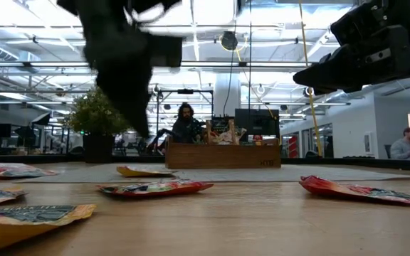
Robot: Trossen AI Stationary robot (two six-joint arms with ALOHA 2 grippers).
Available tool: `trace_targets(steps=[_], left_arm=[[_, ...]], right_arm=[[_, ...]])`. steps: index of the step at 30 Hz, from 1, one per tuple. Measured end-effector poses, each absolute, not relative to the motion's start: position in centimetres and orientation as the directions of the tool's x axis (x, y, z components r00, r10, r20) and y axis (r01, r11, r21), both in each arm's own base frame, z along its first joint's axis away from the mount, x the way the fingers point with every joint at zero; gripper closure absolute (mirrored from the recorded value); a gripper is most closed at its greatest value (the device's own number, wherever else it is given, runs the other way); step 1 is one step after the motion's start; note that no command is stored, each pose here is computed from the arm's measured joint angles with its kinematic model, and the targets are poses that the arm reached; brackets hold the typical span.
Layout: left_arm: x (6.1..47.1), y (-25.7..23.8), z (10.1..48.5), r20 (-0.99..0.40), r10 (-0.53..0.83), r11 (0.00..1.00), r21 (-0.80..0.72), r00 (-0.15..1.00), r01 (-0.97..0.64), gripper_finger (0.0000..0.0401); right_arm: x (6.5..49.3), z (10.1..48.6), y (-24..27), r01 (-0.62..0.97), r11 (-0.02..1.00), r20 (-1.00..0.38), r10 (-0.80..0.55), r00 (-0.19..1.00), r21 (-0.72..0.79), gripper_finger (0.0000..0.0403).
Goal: Pick & Place Tea
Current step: Put the yellow tea bag into the right section of the wooden organizer
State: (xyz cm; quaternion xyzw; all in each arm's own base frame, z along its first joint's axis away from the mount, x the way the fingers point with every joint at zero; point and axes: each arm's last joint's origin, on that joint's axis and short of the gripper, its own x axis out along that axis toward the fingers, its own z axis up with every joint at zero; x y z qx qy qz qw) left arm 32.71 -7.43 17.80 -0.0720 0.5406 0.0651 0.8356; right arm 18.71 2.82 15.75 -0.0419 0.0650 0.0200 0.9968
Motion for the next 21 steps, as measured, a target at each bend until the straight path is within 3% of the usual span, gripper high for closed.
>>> trace_targets(steps=[11,21], left_arm=[[33.5,-7.8,12.6,-0.969,0.022,0.983,-0.024,0.248,-0.183,0.0150],[33.2,-7.7,13.7,-0.961,0.022,0.980,-0.034,0.275,-0.196,0.0154]], right_arm=[[18.7,15.8,2.8,-0.046,0.996,-0.130,0.035,0.991,-0.080,0.0403],[18.7,15.8,2.8,-0.045,0.996,-0.131,0.035,0.991,-0.079,0.0403]])
